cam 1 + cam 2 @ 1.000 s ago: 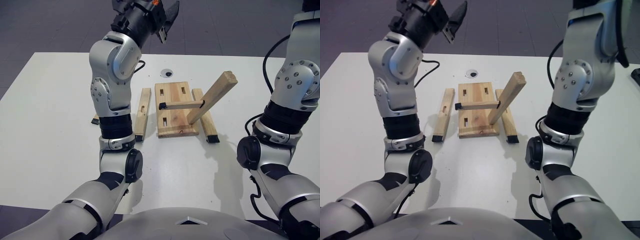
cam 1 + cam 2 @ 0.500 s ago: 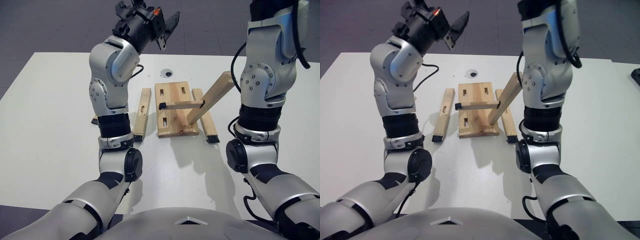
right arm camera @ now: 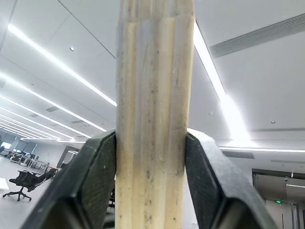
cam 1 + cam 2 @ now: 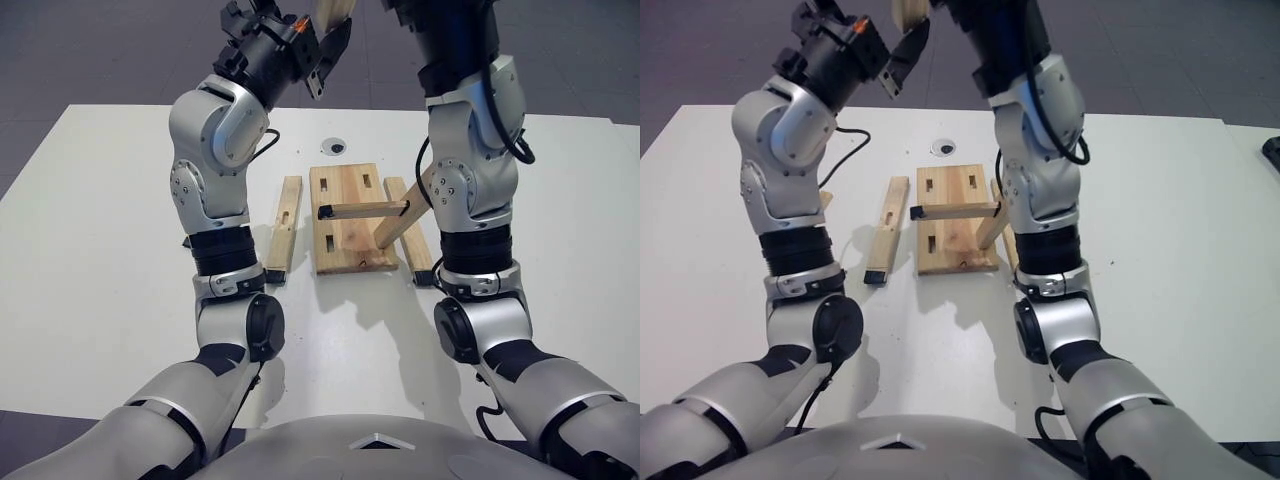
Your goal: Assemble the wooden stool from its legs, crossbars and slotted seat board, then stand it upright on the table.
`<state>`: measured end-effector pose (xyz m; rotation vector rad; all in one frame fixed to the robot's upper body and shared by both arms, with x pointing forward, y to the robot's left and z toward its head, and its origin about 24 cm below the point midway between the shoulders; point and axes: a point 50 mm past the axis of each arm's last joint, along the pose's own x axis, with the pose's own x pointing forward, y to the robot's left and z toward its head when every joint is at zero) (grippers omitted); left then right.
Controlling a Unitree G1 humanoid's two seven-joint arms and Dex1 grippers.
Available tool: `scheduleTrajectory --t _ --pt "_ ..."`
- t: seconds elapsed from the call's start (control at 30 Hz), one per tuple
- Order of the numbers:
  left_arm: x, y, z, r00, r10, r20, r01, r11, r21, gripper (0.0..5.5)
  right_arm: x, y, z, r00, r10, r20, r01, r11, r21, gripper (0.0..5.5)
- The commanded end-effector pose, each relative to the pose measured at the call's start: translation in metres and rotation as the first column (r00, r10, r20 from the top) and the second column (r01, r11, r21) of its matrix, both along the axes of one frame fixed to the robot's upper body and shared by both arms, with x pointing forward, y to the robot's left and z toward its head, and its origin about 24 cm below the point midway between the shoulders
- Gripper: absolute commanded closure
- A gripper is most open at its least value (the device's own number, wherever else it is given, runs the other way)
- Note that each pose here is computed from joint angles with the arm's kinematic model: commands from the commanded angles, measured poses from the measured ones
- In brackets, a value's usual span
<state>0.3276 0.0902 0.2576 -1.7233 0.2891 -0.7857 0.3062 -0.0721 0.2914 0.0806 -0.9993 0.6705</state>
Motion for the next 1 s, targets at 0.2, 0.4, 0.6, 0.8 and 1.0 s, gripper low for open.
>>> scheduleTrajectory --t 0.2,0.4,0.6,0.8,1.0 --pt "-0.032 -0.082 0.059 0.932 -0.296 0.207 0.343 0.905 -0.250 0.39 0.010 0.004 -0.054 0.994 -0.018 -0.107 0.005 0.993 -0.120 3.44" --pt "-0.033 -0.080 0.056 0.928 -0.298 0.223 0.346 0.911 -0.223 1.33 0.015 0.000 -0.070 0.986 -0.046 -0.161 0.021 0.988 -0.156 3.45" --pt "-0.032 -0.079 0.052 0.925 -0.298 0.234 0.345 0.918 -0.197 2.36 0.016 -0.007 -0.079 0.975 -0.045 -0.216 0.014 0.990 -0.144 3.45" --pt "-0.030 -0.075 0.050 0.929 -0.286 0.233 0.332 0.924 -0.191 3.53 0.006 -0.018 -0.085 0.972 -0.030 -0.232 -0.007 0.988 -0.154 3.45" --pt "-0.031 -0.072 0.050 0.923 -0.271 0.272 0.325 0.928 -0.180 2.78 0.000 -0.024 -0.089 0.969 -0.030 -0.244 -0.013 0.985 -0.174 3.45"
